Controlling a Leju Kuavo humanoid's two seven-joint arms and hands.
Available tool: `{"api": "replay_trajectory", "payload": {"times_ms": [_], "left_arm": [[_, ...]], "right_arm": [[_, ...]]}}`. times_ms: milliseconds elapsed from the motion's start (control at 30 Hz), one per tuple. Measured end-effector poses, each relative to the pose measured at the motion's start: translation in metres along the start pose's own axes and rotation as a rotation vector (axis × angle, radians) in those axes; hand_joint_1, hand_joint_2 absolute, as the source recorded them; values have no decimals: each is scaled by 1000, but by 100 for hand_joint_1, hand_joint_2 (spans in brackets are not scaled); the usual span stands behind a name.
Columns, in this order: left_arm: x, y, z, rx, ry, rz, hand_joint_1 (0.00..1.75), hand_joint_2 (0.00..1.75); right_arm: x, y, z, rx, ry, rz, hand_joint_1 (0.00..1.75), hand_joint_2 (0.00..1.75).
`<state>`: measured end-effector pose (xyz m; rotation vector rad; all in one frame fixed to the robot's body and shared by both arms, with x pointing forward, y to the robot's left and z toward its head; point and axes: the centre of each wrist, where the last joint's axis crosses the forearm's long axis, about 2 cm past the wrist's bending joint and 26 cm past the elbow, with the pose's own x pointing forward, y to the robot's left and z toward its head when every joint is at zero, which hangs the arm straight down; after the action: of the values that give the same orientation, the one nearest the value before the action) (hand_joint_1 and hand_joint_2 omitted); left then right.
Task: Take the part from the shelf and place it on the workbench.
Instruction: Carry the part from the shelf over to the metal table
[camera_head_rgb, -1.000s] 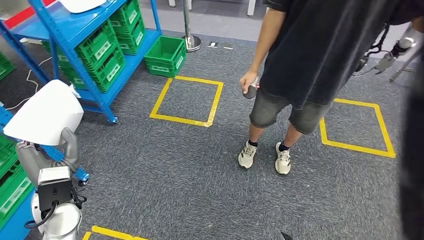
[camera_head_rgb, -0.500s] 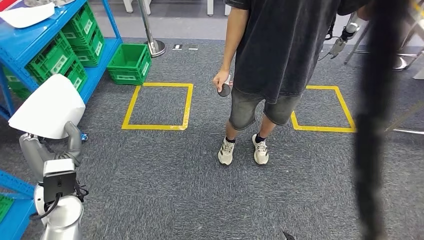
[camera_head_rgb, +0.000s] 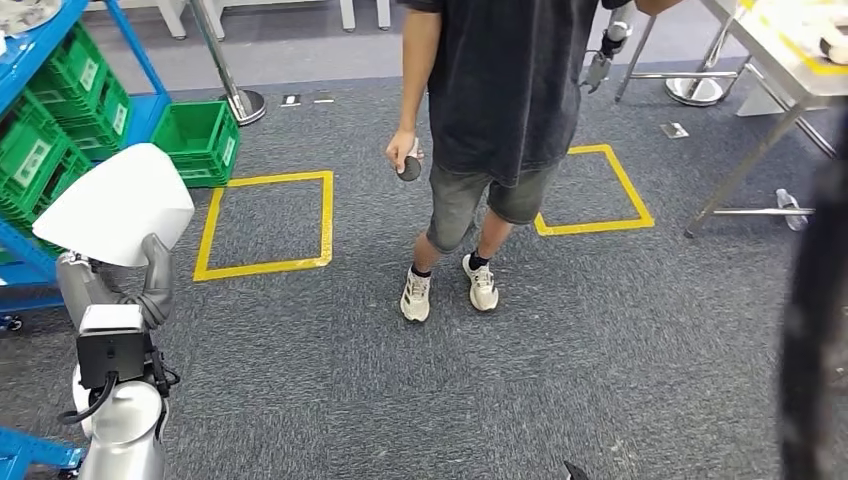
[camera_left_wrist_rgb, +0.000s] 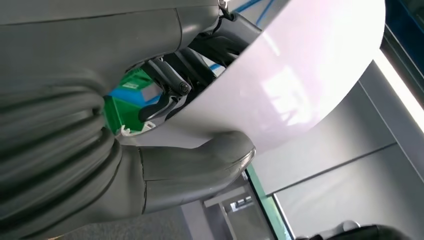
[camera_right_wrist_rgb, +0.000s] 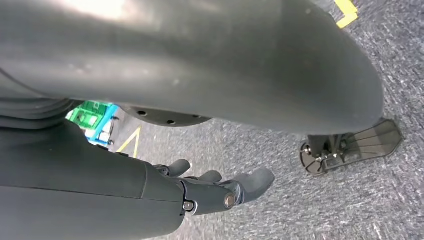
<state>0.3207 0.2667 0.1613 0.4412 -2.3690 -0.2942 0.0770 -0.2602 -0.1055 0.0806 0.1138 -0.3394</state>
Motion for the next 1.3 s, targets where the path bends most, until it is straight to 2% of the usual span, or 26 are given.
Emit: {"api": "replay_trajectory", "payload": {"times_ms": [467, 833, 1300], "left_arm": [[0, 4, 16, 14, -10, -183, 175, 175], [3, 1, 28, 27, 23, -165, 175, 175], [5, 3, 31, 17, 37, -131, 175, 175]], "right_arm": [[-5, 4, -1, -8, 10, 10, 0, 0], [-8, 1, -2, -27, 15, 36, 0, 0], [-5, 2, -1, -21, 7, 38, 0, 0]]}}
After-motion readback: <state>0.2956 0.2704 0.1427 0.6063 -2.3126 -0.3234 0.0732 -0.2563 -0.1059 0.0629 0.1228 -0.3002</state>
